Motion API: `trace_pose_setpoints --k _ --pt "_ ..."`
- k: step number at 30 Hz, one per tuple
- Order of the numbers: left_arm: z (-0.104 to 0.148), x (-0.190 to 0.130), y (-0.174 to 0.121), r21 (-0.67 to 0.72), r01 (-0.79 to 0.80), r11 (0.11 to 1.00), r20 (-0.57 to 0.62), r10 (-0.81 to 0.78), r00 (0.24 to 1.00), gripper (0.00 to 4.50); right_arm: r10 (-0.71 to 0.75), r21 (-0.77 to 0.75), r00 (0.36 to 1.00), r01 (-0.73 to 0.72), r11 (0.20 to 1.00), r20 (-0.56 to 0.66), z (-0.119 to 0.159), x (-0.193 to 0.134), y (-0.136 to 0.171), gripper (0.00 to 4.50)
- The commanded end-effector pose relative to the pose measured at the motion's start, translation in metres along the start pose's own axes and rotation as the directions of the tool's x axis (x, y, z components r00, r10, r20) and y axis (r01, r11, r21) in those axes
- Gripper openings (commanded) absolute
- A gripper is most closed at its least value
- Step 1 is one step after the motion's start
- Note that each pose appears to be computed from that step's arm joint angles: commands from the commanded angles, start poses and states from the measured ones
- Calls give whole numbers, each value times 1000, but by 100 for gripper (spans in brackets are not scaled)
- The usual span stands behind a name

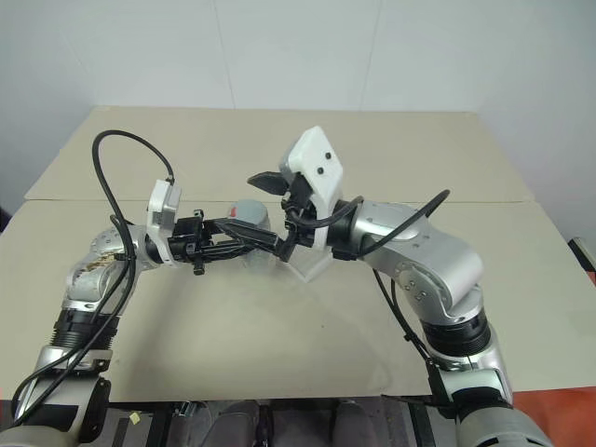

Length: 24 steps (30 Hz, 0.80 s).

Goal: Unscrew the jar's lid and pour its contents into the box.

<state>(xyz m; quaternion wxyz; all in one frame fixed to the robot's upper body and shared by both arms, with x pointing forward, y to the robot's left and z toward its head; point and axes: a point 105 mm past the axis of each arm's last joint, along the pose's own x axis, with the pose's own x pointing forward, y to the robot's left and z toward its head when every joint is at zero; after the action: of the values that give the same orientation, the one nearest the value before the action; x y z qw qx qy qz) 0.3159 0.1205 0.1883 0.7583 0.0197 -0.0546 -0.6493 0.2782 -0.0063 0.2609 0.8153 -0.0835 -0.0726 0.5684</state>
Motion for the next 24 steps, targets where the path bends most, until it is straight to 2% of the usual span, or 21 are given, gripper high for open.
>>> trace_pose_setpoints --k 1,8,15,21,24 --pt "14 2 0 60 23 998 22 -25 999 186 -39 -38 999 38 999 -5 4 7 -5 450" --pt "16 2 -2 70 26 997 24 -28 999 186 -86 -56 995 83 995 -40 -5 11 -15 450" --pt "15 1 -3 71 28 997 22 -30 999 186 -79 -49 997 78 996 -24 -4 11 -14 450" --pt "14 1 -3 71 32 997 10 -32 999 186 -76 -49 997 76 996 0 0 12 -13 275" --pt "14 0 -4 71 37 997 8 -38 999 186 -67 -46 998 67 997 9 1 13 -11 275"
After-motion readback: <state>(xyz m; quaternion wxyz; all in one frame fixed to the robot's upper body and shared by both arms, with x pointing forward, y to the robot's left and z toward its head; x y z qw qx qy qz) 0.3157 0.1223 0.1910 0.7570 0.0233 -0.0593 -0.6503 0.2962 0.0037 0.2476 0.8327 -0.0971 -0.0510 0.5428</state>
